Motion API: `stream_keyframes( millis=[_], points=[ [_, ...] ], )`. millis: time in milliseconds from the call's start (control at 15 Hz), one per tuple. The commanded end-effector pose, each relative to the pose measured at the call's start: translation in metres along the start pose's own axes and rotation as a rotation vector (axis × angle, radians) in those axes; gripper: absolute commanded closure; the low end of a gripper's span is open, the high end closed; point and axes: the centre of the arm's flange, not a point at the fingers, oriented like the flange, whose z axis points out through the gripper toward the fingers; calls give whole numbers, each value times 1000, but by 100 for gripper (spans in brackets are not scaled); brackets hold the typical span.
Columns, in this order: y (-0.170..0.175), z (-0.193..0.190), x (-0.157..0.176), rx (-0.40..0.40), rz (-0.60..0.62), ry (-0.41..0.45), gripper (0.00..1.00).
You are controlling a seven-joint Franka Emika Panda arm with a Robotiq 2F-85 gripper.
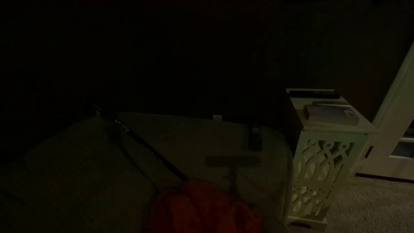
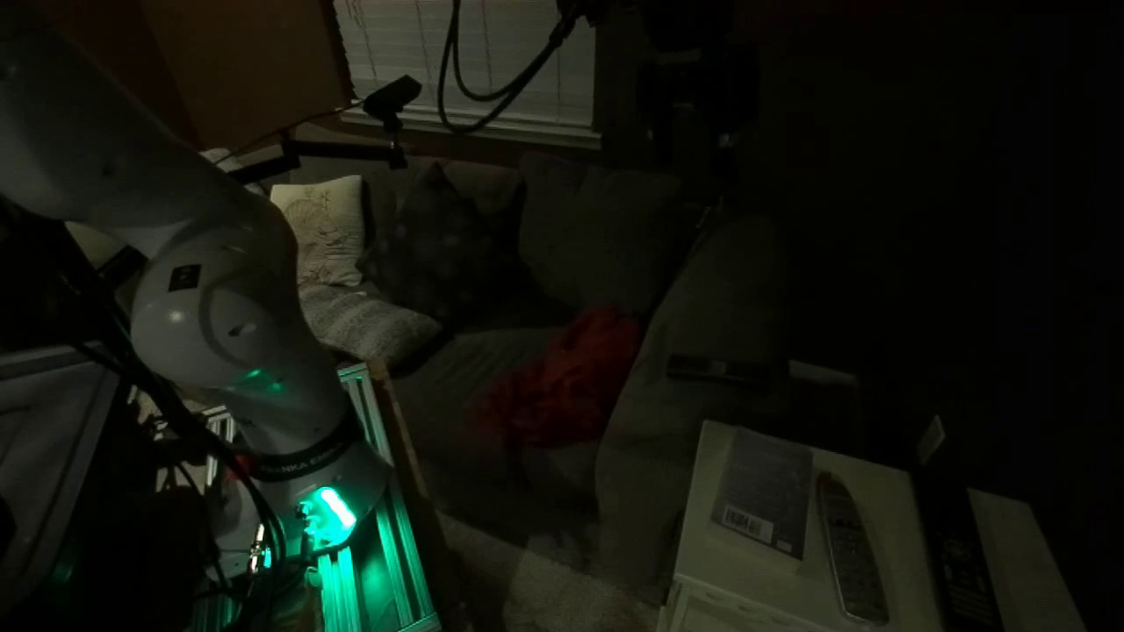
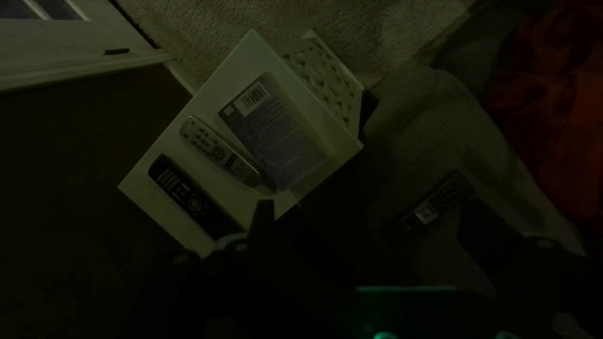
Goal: Move the grey remote control to the right armrest of the sofa.
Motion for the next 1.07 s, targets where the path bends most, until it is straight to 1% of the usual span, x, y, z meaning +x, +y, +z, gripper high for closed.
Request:
stream_keyframes(
  millis=[0,67,200,267,400,467,533,667,733,867,1000],
  points=[
    [48,39,47,12,-16,-67,0],
    [61,51,57,10,-12,-94,0],
    [87,79,80,-21,-13,-154,0],
    [99,97,93,-64,-13,-180,0],
    [123,130,112,-124,-18,-251,0],
    [134,148,121,-143,-4,-286,0],
    [142,163,129,-158,14,-301,0],
    [158,178,145,-130,107,-318,0],
    [138,176,108,-125,50,-294,0],
    [149,190,122,-139,74,-307,0],
    [152,191,128,-144,80,-311,0]
  ],
)
